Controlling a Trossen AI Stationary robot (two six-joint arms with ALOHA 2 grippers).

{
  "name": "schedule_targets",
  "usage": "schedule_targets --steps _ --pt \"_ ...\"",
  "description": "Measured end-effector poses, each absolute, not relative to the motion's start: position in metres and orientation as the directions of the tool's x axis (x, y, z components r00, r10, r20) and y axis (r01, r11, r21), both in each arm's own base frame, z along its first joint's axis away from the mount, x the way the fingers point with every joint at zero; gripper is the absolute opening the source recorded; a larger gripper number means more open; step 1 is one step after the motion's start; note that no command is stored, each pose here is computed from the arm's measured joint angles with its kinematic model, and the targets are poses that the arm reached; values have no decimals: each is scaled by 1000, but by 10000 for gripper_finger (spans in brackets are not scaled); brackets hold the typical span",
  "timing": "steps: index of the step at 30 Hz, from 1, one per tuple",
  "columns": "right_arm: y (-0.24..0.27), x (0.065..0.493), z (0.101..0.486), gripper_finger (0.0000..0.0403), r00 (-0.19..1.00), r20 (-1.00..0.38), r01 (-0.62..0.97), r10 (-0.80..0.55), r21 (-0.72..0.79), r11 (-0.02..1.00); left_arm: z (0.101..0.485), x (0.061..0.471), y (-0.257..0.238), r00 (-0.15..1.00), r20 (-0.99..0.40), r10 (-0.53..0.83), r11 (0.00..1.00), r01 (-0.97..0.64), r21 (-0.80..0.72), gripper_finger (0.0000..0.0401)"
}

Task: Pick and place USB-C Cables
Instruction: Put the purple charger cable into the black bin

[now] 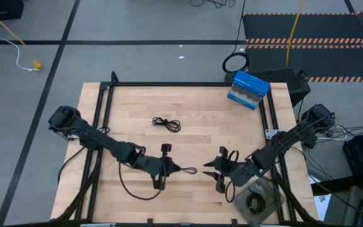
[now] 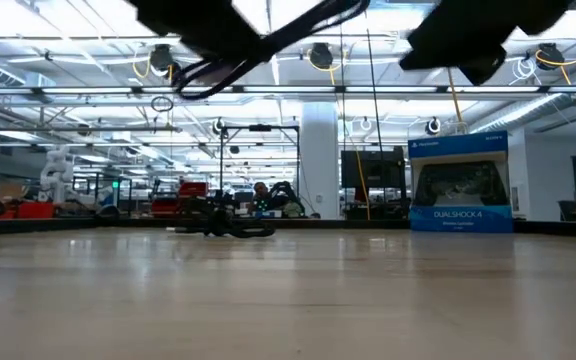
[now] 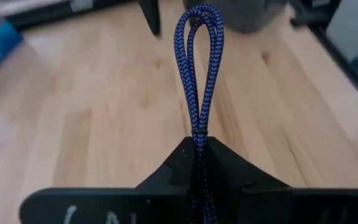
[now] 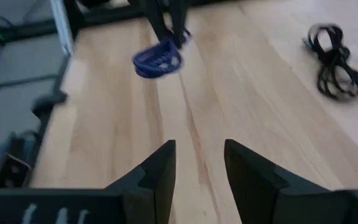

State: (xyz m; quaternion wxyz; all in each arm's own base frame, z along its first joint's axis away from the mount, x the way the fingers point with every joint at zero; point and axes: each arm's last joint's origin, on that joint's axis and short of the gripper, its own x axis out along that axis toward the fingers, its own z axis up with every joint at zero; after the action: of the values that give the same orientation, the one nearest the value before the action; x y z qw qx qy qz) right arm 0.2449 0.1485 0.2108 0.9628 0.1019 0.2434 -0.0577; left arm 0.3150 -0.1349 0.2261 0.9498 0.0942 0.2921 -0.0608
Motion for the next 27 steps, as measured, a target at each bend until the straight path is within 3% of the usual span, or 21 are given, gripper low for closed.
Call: schedule_targets --steps 12,16,27 --pt "144 245 215 133 986 -157 71 -50 137 988 250 334 -131 953 -289 -88 970 147 191 30" --pt "143 244 219 152 996 -78 51 -44 93 994 256 342 -130 980 -179 -86 975 120 188 33" --pt "143 244 229 217 999 14 32 -33 73 997 233 362 -137 996 -49 -70 977 78 200 34"
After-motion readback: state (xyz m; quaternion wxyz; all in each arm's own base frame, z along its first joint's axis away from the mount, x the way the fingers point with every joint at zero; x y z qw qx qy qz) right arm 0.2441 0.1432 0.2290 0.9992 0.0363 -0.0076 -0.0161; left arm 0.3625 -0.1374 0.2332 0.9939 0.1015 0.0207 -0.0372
